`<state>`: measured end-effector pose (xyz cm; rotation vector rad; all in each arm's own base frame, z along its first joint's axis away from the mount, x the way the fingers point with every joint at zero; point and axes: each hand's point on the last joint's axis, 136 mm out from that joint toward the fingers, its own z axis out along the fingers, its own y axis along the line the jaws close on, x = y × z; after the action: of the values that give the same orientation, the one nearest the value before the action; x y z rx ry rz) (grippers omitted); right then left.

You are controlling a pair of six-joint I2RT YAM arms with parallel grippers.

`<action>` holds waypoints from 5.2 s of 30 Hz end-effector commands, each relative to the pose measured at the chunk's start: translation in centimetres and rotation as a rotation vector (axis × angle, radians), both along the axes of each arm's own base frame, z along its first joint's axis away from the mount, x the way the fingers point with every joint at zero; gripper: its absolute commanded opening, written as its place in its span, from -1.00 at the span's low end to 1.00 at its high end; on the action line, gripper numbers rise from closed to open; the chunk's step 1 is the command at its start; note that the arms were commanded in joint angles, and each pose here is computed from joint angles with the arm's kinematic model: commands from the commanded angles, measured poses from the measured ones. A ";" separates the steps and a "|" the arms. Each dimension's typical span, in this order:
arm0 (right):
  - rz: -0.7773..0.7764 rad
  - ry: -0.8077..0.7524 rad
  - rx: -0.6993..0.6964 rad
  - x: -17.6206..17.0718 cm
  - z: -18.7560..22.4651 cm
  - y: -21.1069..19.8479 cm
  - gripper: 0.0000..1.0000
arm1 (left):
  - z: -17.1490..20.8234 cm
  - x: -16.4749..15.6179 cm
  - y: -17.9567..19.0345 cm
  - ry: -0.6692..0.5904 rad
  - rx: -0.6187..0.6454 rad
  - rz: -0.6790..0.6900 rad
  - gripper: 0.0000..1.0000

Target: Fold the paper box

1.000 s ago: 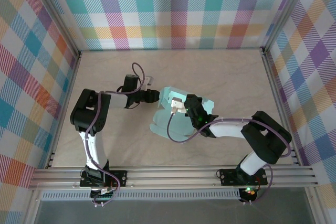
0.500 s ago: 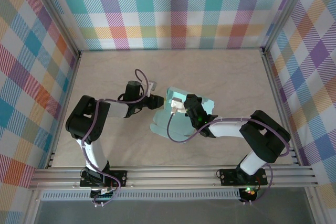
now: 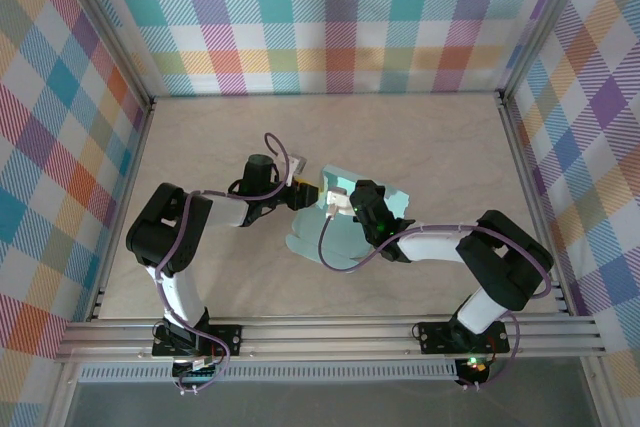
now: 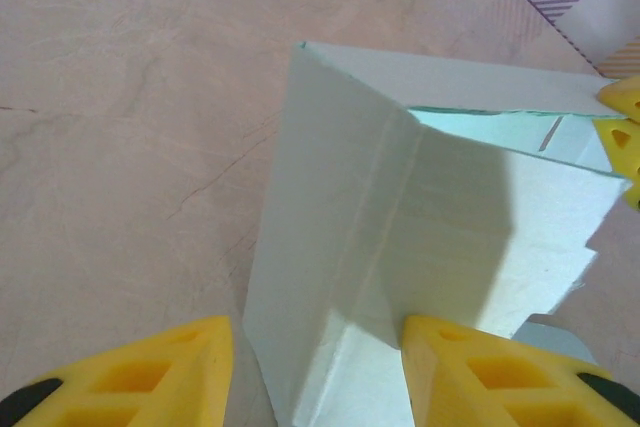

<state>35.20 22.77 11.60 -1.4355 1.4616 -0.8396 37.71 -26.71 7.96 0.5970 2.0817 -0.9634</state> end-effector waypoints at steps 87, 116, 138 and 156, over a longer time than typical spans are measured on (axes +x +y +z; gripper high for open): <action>-0.014 0.039 -0.004 -1.9 -1.7 3.2 -1.00 | -0.3 4.0 -3.8 0.057 -0.102 0.308 -0.60; 0.001 0.184 0.066 -3.3 -3.4 3.7 -1.00 | 0.9 4.3 -5.3 -0.032 -0.086 0.241 -0.39; -0.030 0.358 0.152 -4.2 -4.2 3.3 -1.00 | 1.4 3.8 -6.2 -0.137 -0.109 0.135 -0.57; -0.071 0.377 0.212 -3.9 -3.9 3.8 -1.00 | 0.8 4.7 -6.2 0.000 -0.140 0.283 -1.00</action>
<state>33.80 25.33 11.80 -1.2751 1.7588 -0.6022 43.00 -30.50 6.82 0.2724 2.0307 -0.7914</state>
